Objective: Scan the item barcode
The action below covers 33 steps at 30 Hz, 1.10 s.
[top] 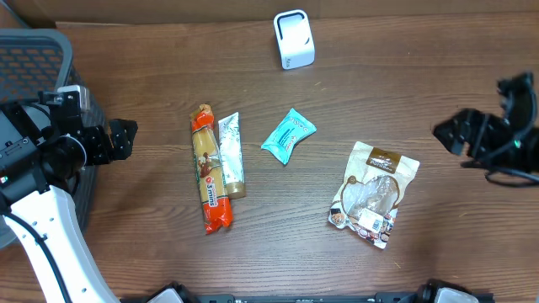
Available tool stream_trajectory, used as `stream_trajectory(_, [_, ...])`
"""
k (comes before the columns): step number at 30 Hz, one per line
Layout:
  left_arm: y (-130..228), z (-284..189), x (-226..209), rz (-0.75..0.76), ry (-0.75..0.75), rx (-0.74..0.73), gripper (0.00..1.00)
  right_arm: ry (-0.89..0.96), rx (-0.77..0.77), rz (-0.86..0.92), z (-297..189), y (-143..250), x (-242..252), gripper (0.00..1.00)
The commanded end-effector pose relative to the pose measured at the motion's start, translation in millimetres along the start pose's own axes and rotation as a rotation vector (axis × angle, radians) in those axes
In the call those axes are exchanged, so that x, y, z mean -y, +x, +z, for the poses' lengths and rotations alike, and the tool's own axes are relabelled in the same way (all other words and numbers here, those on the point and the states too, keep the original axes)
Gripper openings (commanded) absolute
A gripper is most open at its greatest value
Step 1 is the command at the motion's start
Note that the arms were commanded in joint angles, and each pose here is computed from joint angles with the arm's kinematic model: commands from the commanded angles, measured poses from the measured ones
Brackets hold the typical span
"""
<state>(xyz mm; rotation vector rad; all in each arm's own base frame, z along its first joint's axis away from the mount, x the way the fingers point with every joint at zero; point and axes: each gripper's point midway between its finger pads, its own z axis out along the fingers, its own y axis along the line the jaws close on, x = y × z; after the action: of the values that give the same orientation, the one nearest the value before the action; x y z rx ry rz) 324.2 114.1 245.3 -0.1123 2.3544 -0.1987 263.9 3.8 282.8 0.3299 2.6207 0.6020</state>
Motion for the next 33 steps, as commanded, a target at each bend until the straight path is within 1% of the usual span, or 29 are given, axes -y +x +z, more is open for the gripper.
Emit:
stream_trajectory(1, [0,1,1,0.012,0.014,0.003,1.0,-0.144,-0.135,0.01,43,29,18,0.83])
stream_trajectory(4, [0,1,1,0.012,0.014,0.003,1.0,-0.212,-0.225,0.033,80,56,21,0.81])
stream_trajectory(7, [0,1,1,0.012,0.014,0.003,1.0,-0.274,-0.286,0.013,112,77,13,0.81])
stream_trajectory(10, [0,1,1,0.012,0.014,0.003,1.0,-0.28,-0.331,-0.014,138,92,-1,0.81])
stream_trajectory(14, [0,1,1,0.012,0.014,0.003,1.0,-0.208,-0.38,-0.071,168,105,-21,0.82])
stream_trajectory(18, [0,1,1,0.012,0.014,0.003,1.0,-0.174,-0.426,-0.153,199,123,-49,0.83])
stream_trajectory(24, [0,1,1,0.012,0.014,0.003,1.0,-0.168,-0.569,-0.24,236,172,-78,0.83])
stream_trajectory(27, [0,1,1,0.012,0.014,0.003,1.0,-0.109,-0.634,-0.264,241,192,-71,0.83])
stream_trajectory(30, [0,1,1,0.012,0.014,0.003,1.0,-0.008,-0.652,-0.26,237,195,-52,0.83])
stream_trajectory(33, [0,1,1,0.012,0.014,0.003,1.0,0.133,-0.669,-0.239,229,193,-21,0.83])
